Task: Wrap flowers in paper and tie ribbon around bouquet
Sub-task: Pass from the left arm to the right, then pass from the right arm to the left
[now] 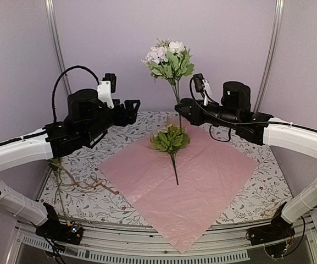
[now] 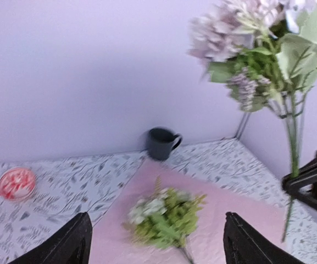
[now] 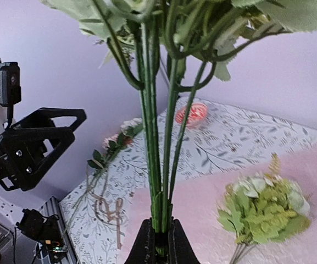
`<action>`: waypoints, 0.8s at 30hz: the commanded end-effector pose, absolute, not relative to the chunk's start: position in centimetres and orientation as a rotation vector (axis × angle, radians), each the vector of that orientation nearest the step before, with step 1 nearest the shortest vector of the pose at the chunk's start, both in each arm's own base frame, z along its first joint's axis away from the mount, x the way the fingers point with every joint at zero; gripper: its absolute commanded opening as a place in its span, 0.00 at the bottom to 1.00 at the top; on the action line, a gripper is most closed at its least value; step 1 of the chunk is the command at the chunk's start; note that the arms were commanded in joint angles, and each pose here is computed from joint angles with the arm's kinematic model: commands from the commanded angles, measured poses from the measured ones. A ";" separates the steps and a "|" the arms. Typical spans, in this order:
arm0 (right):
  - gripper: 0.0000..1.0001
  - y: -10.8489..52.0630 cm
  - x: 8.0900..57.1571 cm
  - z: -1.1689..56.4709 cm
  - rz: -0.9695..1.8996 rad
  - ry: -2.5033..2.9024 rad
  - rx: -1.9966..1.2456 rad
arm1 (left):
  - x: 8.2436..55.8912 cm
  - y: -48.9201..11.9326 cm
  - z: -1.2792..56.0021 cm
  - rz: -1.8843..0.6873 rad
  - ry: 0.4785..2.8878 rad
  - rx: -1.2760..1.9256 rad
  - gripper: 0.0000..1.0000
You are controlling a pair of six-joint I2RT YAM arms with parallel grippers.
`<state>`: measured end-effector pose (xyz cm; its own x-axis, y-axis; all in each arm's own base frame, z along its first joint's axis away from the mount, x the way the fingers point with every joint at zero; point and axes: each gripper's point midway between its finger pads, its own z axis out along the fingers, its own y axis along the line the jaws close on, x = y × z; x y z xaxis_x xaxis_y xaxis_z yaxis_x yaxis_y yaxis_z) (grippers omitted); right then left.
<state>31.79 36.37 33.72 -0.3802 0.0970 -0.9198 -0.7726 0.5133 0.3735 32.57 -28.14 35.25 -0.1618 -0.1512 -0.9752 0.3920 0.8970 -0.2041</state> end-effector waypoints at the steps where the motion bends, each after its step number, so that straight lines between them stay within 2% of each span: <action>1: 0.00 32.1 33.6 23.4 0.813 2.106 -0.357 | 33.7 -21.2 25.9 -0.263 1.982 -0.024 0.84; 9: 0.00 30.6 33.2 12.2 0.717 2.372 -0.243 | 32.8 -18.8 24.1 -0.260 1.999 -0.058 0.83; 15: 0.00 30.2 31.7 8.4 0.752 2.462 -0.172 | 32.4 -17.9 23.8 -0.234 2.001 -0.056 0.83; 19: 0.00 31.4 31.5 10.9 0.869 2.359 -0.245 | 32.3 -17.5 23.5 -0.237 2.001 -0.062 0.83; 24: 0.00 32.2 30.6 20.4 1.031 1.991 -0.449 | 32.3 -18.2 23.8 -0.272 1.986 -0.016 0.79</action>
